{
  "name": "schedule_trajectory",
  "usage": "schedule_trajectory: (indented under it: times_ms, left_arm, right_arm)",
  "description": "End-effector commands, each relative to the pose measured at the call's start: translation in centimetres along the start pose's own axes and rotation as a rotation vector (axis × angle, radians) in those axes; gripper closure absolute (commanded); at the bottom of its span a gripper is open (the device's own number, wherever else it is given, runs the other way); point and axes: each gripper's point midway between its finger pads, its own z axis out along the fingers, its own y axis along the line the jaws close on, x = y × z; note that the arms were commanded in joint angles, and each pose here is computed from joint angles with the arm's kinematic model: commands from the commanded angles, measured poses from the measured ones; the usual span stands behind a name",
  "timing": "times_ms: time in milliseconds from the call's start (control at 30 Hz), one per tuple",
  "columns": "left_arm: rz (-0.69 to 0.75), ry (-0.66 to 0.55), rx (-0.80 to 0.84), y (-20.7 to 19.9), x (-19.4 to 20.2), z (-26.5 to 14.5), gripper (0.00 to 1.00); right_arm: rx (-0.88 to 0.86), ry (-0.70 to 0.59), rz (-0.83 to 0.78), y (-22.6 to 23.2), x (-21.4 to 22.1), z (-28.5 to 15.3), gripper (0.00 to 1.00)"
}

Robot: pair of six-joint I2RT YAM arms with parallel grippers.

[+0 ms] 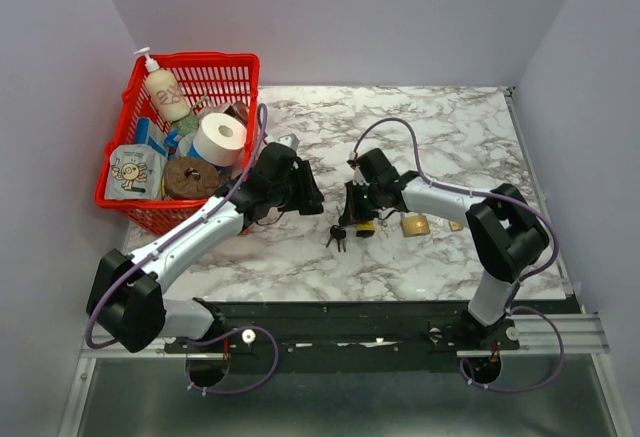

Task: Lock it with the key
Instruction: Place the key at the center of the board.

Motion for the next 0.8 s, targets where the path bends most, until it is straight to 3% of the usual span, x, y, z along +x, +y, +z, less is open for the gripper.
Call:
schedule_trajectory:
  times_ms: [0, 433, 533, 567, 700, 767]
  left_arm:
    - [-0.005, 0.033, 0.021, -1.1, 0.6, 0.9, 1.0]
    - [-0.023, 0.211, -0.095, 1.4, 4.8, 4.3, 1.0]
    - [-0.028, 0.239, -0.119, 2.0, 5.5, 4.9, 1.0]
    - [-0.031, 0.249, -0.129, 2.2, 5.8, 5.2, 1.0]
    - [-0.029, 0.28, -0.158, 3.0, 6.5, 5.8, 1.0]
    - [-0.026, 0.296, -0.176, 3.4, 7.0, 6.1, 1.0]
  right_arm:
    - [0.055, -0.009, -0.009, -0.9, -1.0, 0.5, 0.93]
    - [0.124, 0.018, -0.028, -2.0, -1.6, 1.0, 0.87]
    - [0.125, 0.021, -0.027, -1.9, -1.6, 0.9, 0.72]
    - [0.12, 0.017, -0.027, -1.7, -1.7, 0.8, 0.61]
    - [0.092, -0.005, -0.036, -0.7, -2.5, -0.1, 0.5]
    - [0.077, -0.025, -0.044, -0.1, -3.0, -0.7, 0.36]
